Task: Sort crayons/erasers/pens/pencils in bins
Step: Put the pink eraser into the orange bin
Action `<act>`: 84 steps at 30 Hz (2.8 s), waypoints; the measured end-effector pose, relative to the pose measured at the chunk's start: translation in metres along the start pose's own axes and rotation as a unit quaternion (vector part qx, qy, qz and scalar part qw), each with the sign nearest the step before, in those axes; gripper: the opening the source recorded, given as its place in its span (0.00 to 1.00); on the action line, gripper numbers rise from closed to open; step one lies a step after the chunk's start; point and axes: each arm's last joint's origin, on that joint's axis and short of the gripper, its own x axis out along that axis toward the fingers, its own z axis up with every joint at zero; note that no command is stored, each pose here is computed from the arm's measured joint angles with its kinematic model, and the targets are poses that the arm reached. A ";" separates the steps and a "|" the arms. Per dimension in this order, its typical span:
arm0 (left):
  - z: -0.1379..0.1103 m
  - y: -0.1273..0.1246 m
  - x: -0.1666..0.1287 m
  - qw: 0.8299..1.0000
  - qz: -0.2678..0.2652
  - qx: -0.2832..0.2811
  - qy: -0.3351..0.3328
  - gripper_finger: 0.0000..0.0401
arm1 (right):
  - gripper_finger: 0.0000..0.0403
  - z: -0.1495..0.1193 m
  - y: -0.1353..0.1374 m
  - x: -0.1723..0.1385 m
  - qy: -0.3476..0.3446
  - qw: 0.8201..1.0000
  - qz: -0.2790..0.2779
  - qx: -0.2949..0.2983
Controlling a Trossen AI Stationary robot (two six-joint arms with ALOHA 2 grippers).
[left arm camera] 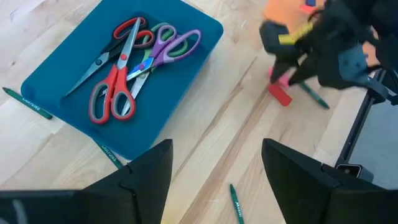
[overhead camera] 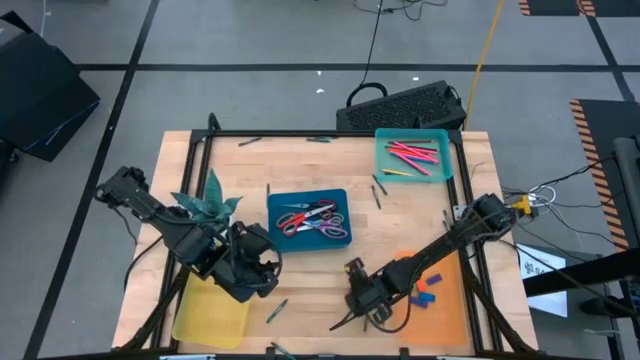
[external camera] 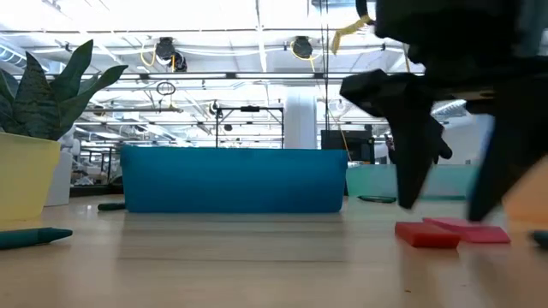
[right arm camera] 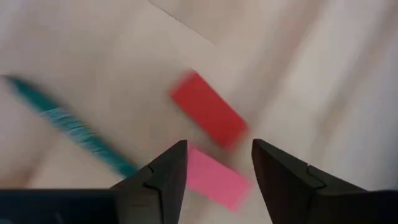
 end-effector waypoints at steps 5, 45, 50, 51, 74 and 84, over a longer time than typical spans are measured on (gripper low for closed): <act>-0.003 -0.001 -0.001 1.000 -0.003 -0.001 0.001 0.62 | 0.43 -0.008 -0.015 -0.021 0.029 0.999 -0.014 0.025; -0.028 -0.012 -0.017 0.996 -0.030 -0.082 -0.015 0.62 | 0.33 -0.018 -0.032 0.016 -0.017 0.939 0.123 -0.320; -0.024 -0.011 -0.016 0.996 -0.026 -0.087 -0.017 0.62 | 0.24 -0.019 -0.033 0.016 -0.013 0.940 0.123 -0.318; -0.024 -0.011 -0.015 0.996 -0.025 -0.088 -0.018 0.62 | 0.22 -0.019 -0.033 0.016 -0.013 0.940 0.123 -0.318; -0.020 -0.009 -0.014 0.994 -0.015 -0.097 -0.050 0.62 | 0.20 -0.016 -0.014 -0.078 -0.079 0.950 0.059 -0.295; -0.011 -0.006 -0.009 0.993 -0.001 -0.097 -0.064 0.62 | 0.20 -0.068 0.011 -0.145 0.003 0.976 0.095 -0.198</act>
